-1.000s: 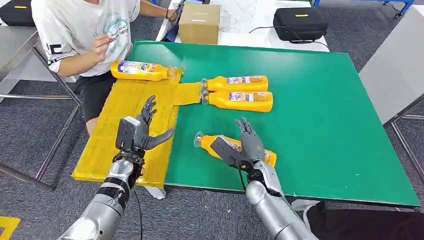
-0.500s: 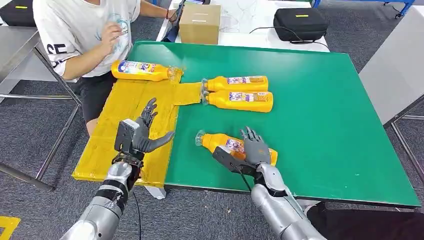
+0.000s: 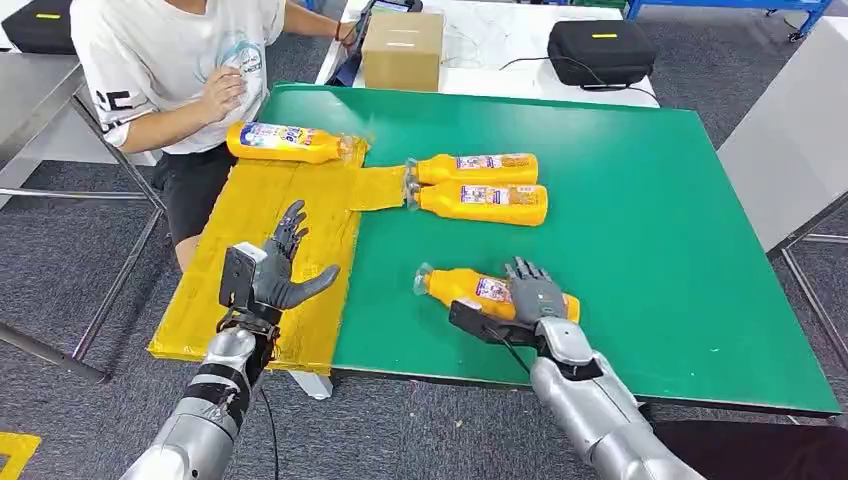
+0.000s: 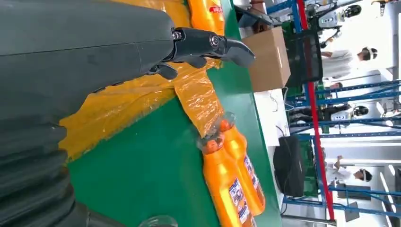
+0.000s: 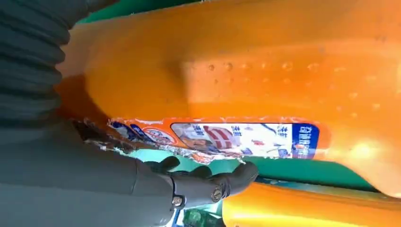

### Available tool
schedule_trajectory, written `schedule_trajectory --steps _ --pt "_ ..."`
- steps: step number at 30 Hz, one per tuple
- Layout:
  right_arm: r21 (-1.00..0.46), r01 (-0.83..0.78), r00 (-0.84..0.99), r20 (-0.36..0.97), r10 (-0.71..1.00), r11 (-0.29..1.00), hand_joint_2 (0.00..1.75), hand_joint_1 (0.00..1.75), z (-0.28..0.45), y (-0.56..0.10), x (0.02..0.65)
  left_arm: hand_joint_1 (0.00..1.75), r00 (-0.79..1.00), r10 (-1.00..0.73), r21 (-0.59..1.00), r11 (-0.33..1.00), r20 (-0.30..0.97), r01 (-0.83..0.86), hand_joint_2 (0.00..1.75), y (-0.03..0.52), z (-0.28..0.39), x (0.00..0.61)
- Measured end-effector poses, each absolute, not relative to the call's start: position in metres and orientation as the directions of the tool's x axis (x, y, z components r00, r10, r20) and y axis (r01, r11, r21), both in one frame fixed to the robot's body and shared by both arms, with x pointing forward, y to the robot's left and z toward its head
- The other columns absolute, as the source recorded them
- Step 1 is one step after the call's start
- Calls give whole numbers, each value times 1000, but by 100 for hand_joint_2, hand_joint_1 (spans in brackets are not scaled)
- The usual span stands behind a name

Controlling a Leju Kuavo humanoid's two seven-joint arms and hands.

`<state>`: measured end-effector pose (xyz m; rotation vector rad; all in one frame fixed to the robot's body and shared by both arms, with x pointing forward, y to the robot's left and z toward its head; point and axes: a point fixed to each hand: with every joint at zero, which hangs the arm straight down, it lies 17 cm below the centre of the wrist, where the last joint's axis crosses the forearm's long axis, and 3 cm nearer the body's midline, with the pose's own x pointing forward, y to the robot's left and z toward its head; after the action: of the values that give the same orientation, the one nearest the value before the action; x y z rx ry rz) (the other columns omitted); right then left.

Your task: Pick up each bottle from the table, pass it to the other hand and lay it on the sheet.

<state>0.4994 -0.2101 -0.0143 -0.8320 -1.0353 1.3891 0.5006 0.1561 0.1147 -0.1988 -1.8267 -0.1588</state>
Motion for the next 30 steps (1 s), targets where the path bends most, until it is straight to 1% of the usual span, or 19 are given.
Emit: schedule_trajectory --steps 1,5,7,10,15,19,21,23,28,30 --pt "-929 -369 -94 81 992 41 175 175 -15 -211 500 0 -255 55 2 976 965 218 175 157 115 501" --pt "-900 -435 -128 77 989 14 175 175 -23 -216 498 0 -260 72 -10 973 963 232 175 156 117 500" --pt "-875 -483 -165 98 982 6 175 175 -26 -216 497 0 -263 87 -21 970 961 242 175 155 119 500" --pt "-845 -535 -182 151 972 31 175 175 -25 -223 502 0 -270 98 -28 967 958 252 175 155 122 503" --pt "-815 -563 -153 262 953 134 175 175 -19 -223 508 0 -272 101 -30 967 957 253 175 155 121 505" --pt "-799 -569 -136 323 936 193 175 175 -14 -220 512 0 -272 100 -29 967 957 252 175 154 122 508" --pt "-779 -572 -127 393 911 257 175 175 -8 -212 514 0 -273 94 -24 968 957 249 175 154 123 510" --pt "-765 -560 -116 453 884 318 175 175 -1 -207 518 0 -275 92 -21 968 957 248 175 153 125 512" --pt "-755 -543 -109 497 861 367 175 175 4 -197 521 0 -274 88 -17 968 958 251 175 150 126 514" --pt "-748 -506 -109 549 829 429 175 175 13 -188 525 0 -276 82 -12 969 958 247 175 149 126 514"
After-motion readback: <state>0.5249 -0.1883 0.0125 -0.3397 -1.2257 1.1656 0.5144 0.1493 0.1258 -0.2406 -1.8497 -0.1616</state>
